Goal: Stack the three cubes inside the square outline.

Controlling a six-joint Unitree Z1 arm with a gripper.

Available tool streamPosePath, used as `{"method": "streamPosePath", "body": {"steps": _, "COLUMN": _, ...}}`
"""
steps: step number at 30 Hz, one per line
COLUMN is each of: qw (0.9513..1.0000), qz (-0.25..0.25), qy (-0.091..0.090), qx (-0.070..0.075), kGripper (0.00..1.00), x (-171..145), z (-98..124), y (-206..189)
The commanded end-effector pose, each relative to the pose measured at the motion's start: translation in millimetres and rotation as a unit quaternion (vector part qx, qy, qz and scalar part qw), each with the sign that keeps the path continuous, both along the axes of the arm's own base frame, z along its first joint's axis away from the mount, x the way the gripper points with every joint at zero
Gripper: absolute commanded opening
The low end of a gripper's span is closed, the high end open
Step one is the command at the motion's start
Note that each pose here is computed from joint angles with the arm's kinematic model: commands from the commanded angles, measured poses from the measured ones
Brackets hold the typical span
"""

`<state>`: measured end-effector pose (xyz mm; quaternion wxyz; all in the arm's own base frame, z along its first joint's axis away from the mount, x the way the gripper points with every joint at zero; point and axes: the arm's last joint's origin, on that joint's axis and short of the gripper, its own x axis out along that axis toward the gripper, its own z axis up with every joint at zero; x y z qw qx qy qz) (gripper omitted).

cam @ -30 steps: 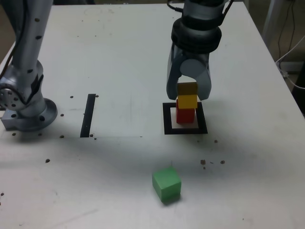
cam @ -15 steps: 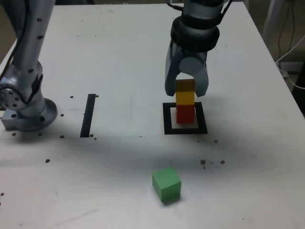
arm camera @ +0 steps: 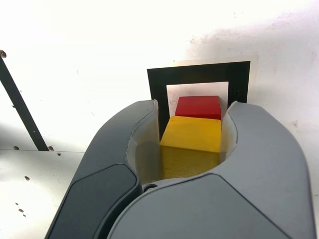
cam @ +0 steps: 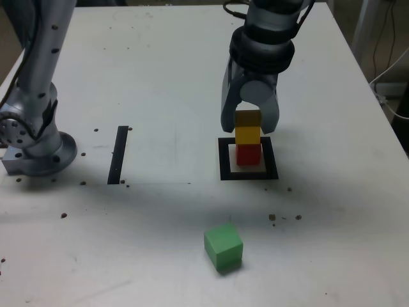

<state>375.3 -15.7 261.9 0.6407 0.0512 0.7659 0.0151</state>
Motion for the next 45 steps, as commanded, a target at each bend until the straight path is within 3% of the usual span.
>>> {"method": "streamPosePath", "body": {"steps": 1, "qw": 1.0, "qz": -0.003, "qy": 0.005, "qx": -0.004, "kGripper": 0.45, "x": 1.6, "z": -4.4, "y": 0.0}}
{"method": "streamPosePath", "body": {"steps": 5, "qw": 0.9999, "qz": -0.008, "qy": 0.007, "qx": -0.011, "kGripper": 0.79, "x": 2.2, "z": -6.5, "y": -0.6}}
{"method": "streamPosePath", "body": {"steps": 8, "qw": 0.9998, "qz": -0.009, "qy": 0.008, "qx": -0.013, "kGripper": 0.89, "x": 2.0, "z": -7.1, "y": -0.8}}
{"method": "streamPosePath", "body": {"steps": 17, "qw": 0.9999, "qz": -0.009, "qy": 0.006, "qx": -0.012, "kGripper": 0.93, "x": -0.8, "z": -5.3, "y": -0.2}}
{"method": "streamPosePath", "body": {"steps": 24, "qw": 0.9994, "qz": 0.004, "qy": -0.025, "qx": 0.025, "kGripper": 0.99, "x": -31.3, "z": 30.6, "y": 5.0}}
{"method": "streamPosePath", "body": {"steps": 27, "qw": 0.9988, "qz": 0.005, "qy": -0.035, "qx": 0.033, "kGripper": 0.99, "x": -48.6, "z": 46.1, "y": 4.4}}
{"method": "streamPosePath", "body": {"steps": 32, "qw": 0.9988, "qz": -0.011, "qy": -0.039, "qx": 0.026, "kGripper": 0.99, "x": -65.4, "z": 55.4, "y": -12.9}}
{"method": "streamPosePath", "body": {"steps": 38, "qw": 0.999, "qz": -0.026, "qy": -0.037, "qx": 0.004, "kGripper": 0.99, "x": -72.6, "z": 51.3, "y": -58.3}}
{"method": "streamPosePath", "body": {"steps": 41, "qw": 0.9992, "qz": -0.015, "qy": -0.037, "qx": -0.003, "kGripper": 0.99, "x": -76.4, "z": 48.7, "y": -78.2}}
{"method": "streamPosePath", "body": {"steps": 45, "qw": 0.9991, "qz": 0.015, "qy": -0.038, "qx": -0.001, "kGripper": 0.99, "x": -81.4, "z": 47.8, "y": -98.4}}
